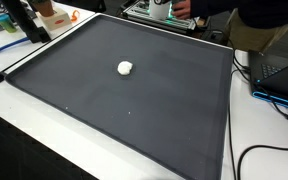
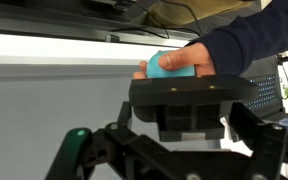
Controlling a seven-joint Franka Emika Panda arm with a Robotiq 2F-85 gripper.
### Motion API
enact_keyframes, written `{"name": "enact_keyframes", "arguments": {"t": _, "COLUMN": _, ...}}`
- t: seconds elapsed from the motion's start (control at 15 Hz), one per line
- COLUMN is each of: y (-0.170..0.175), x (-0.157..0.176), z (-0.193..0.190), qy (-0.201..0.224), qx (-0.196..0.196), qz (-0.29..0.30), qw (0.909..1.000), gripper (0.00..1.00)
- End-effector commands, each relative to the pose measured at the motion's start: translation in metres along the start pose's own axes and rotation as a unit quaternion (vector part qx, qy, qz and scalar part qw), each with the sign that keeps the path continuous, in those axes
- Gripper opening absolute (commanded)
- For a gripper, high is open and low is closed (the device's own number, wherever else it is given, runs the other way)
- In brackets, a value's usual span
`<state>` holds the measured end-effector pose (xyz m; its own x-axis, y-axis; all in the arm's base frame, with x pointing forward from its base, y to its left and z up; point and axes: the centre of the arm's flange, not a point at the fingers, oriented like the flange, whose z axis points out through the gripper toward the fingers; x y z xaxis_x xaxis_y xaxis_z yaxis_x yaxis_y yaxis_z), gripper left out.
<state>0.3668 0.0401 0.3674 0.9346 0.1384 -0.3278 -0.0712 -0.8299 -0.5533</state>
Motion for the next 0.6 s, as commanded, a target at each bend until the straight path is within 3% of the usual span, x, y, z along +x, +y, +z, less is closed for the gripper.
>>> {"name": "enact_keyframes", "arguments": {"t": 0.0, "y": -0.0021, "x": 0.0042, "z": 0.0040, "qy": -0.010, "qx": -0.001, "qz": -0.001, "qw": 1.0000, "gripper": 1.00}}
{"name": "enact_keyframes", "arguments": {"t": 0.2, "y": -0.0056, "x": 0.0049, "z": 0.0070, "qy": -0.015, "qx": -0.003, "qz": -0.003, "qw": 0.9999, "gripper": 1.00}}
{"name": "enact_keyframes", "arguments": {"t": 0.53, "y": -0.0085, "x": 0.0064, "z": 0.0089, "qy": -0.020, "qx": -0.005, "qz": -0.005, "qw": 0.9998, "gripper": 0.77}}
